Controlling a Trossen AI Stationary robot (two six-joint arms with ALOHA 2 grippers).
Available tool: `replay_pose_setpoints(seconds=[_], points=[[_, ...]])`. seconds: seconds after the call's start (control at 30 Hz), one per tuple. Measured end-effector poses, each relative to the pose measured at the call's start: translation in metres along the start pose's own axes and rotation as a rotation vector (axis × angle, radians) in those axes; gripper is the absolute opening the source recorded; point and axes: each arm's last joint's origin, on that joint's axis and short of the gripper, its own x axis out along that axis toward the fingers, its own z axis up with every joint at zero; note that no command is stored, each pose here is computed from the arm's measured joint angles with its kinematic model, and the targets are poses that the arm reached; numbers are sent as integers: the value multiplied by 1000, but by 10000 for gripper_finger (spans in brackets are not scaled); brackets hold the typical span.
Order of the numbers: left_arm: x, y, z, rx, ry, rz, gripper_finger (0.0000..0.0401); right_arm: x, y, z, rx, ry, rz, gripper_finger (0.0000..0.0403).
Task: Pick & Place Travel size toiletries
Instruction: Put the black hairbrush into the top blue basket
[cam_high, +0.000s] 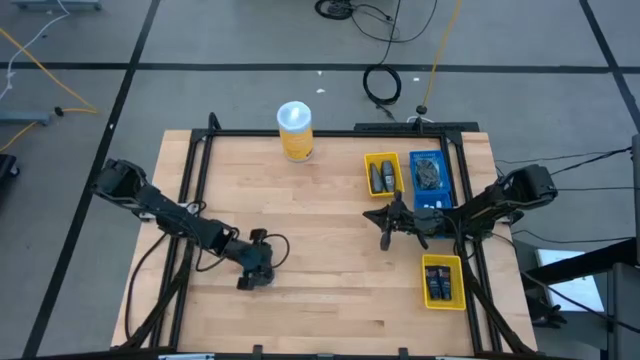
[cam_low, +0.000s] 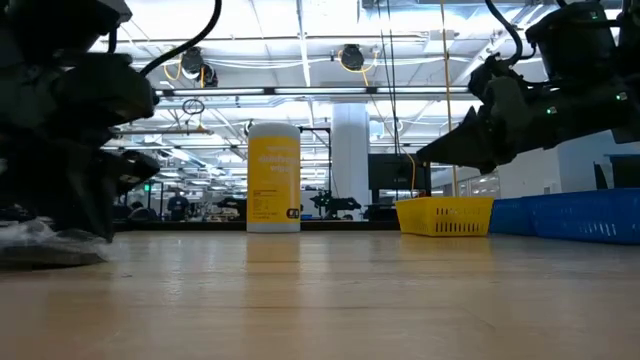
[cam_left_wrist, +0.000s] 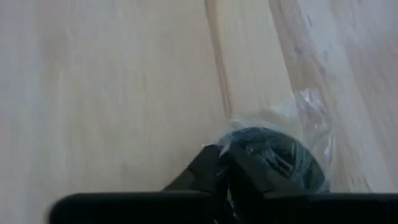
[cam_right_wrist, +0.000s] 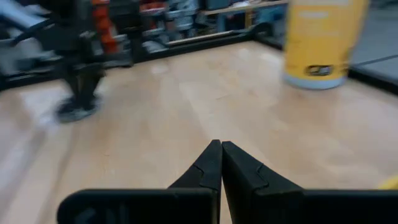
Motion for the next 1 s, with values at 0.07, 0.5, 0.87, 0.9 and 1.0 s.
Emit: replay_pose_setpoints(seconds=[0.07,0.5,0.87,0.9,1.0], points=[[0,2,7,13,-75,33,9,0,1,0,15,10,41,4],[-6,31,62,112,-619,377,4,15,14,10,157,65,121,97],[28,44,85,103,-621,367,6,60,54,35,-128,181,147,261],[31,43,87,112,-619,355,8,63,57,32,-155,194,151,266],[36,41,92,125,-620,338,10,72,64,23,-188,222,172,270]])
